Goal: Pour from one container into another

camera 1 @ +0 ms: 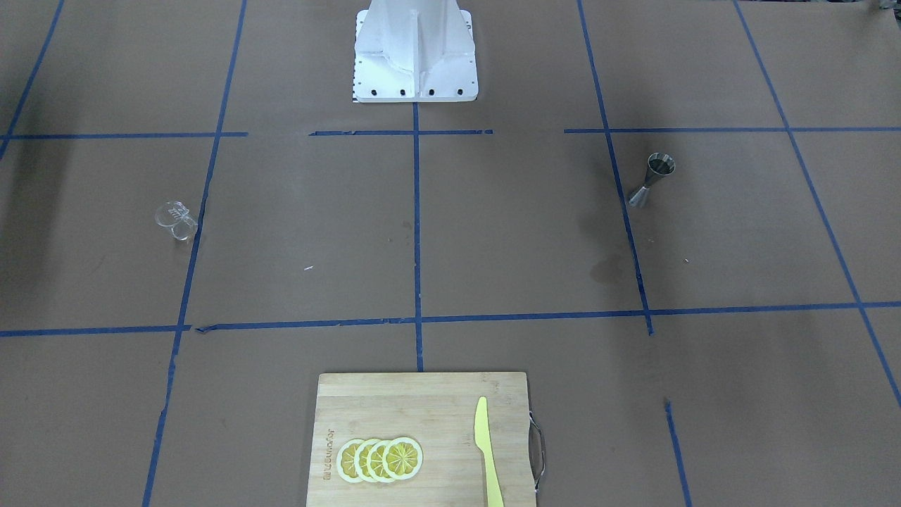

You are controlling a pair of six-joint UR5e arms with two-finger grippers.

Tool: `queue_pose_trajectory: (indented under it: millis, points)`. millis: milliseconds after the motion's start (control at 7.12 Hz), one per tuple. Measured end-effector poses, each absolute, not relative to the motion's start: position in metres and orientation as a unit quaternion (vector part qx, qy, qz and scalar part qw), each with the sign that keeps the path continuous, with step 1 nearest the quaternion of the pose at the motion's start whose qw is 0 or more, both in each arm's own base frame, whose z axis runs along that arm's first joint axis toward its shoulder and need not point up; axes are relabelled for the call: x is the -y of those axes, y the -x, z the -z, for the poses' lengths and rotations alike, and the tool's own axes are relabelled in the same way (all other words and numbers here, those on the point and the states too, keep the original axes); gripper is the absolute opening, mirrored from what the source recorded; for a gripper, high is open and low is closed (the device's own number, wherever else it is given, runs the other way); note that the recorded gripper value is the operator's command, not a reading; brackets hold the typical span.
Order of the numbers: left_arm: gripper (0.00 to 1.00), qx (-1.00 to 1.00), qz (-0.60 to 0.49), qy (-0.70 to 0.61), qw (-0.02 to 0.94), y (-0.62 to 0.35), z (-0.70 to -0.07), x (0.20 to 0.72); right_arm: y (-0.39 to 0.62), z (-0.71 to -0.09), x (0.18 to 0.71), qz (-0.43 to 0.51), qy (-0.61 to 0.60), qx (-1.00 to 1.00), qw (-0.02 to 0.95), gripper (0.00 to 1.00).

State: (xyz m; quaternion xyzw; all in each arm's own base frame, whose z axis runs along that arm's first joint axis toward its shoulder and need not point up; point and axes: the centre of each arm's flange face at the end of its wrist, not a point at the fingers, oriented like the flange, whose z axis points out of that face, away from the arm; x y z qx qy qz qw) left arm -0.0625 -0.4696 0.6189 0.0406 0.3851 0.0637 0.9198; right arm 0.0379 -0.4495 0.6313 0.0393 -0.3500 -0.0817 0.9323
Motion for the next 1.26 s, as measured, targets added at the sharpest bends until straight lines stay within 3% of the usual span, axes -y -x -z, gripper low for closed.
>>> queue_pose_trajectory:
  millis: [1265]
  points:
    - [1.00,-0.385,-0.063,-0.040,0.920,0.0625,-0.6191,0.4687,-0.0370,-0.6300,0.4486,0.085,-0.046,0.353,0.931,1.00]
